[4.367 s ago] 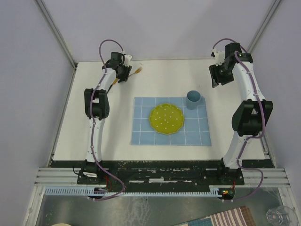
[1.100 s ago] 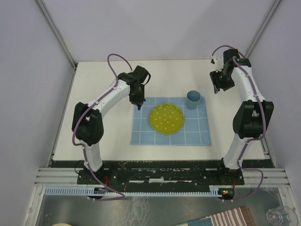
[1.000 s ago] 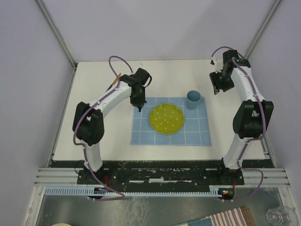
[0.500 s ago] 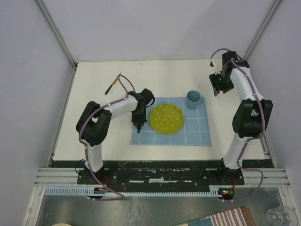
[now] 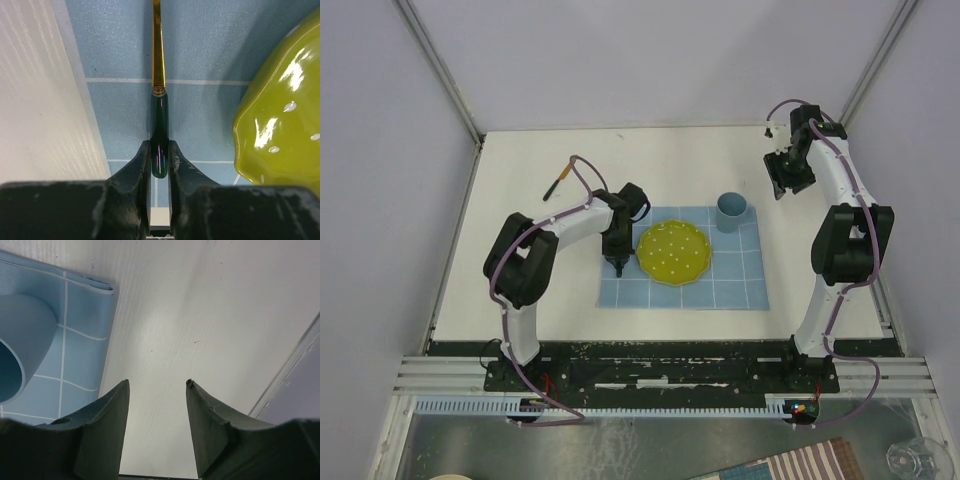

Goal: Set the dinner table for one person
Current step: Place the fork on the napkin.

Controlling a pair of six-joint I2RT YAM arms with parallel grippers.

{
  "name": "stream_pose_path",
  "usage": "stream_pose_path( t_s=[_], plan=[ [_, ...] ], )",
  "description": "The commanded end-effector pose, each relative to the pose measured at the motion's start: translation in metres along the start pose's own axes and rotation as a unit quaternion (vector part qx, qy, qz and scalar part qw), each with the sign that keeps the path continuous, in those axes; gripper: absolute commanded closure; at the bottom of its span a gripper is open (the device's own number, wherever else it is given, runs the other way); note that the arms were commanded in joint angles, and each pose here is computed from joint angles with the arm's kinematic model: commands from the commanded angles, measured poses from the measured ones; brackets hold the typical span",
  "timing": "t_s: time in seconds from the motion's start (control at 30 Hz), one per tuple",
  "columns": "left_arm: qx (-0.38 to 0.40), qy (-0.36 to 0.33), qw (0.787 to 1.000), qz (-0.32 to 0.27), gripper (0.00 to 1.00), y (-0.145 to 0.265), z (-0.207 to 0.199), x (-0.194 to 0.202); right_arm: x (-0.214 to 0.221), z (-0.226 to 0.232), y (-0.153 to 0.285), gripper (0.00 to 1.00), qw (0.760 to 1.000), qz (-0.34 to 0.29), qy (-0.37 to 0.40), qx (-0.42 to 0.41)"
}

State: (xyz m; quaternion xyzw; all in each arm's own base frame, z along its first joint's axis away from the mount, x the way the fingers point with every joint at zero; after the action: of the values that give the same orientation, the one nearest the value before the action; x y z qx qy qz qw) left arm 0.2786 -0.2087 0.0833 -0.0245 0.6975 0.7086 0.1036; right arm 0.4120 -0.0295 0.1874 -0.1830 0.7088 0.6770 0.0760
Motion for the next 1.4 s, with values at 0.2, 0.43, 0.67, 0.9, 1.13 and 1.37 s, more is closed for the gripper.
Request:
stream_pose_path(
  t_s=[0.2,0.43,0.67,0.9,1.13,1.37],
  plan=[
    [0.017,0.024,1.0,0.005,0.97,-0.001,-0.007,-0.005,-0.004,-0.006,0.013,0.43,1.0,-0.019,0.008,0.019],
    [0.033,0.026,0.999,0.012,0.97,-0.002,-0.01,0.002,-0.005,-0.005,0.013,0.43,1.0,-0.02,0.009,0.016],
    [0.038,0.024,0.999,0.005,0.75,0.007,-0.009,0.005,-0.004,-0.004,0.014,0.42,1.0,-0.021,0.009,0.012],
    [0.02,0.024,0.999,-0.025,0.62,0.023,-0.003,0.001,-0.003,-0.003,0.017,0.42,1.0,-0.022,0.009,0.007],
    [0.015,0.012,0.997,-0.081,0.6,0.053,0.002,-0.014,-0.001,-0.003,0.017,0.42,1.0,-0.02,0.01,0.007],
    [-0.053,0.006,0.975,-0.214,0.55,0.088,0.048,-0.099,-0.005,-0.005,0.019,0.42,1.0,-0.025,0.011,0.014]
  ],
)
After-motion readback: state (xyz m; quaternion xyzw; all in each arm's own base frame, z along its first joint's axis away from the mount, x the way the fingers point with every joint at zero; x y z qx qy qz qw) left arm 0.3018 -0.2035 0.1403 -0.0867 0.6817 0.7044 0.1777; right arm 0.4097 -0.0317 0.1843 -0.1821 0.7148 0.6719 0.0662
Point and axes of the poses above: each gripper's point midway between its finger pads, its own y axis back along the fingers, its own z axis along the line the jaws close on, x = y × z, the point moved 6 cm from there along y, back along the fingers, and after that the axes turned 7 degrees about -y, right-handed, at the moved point
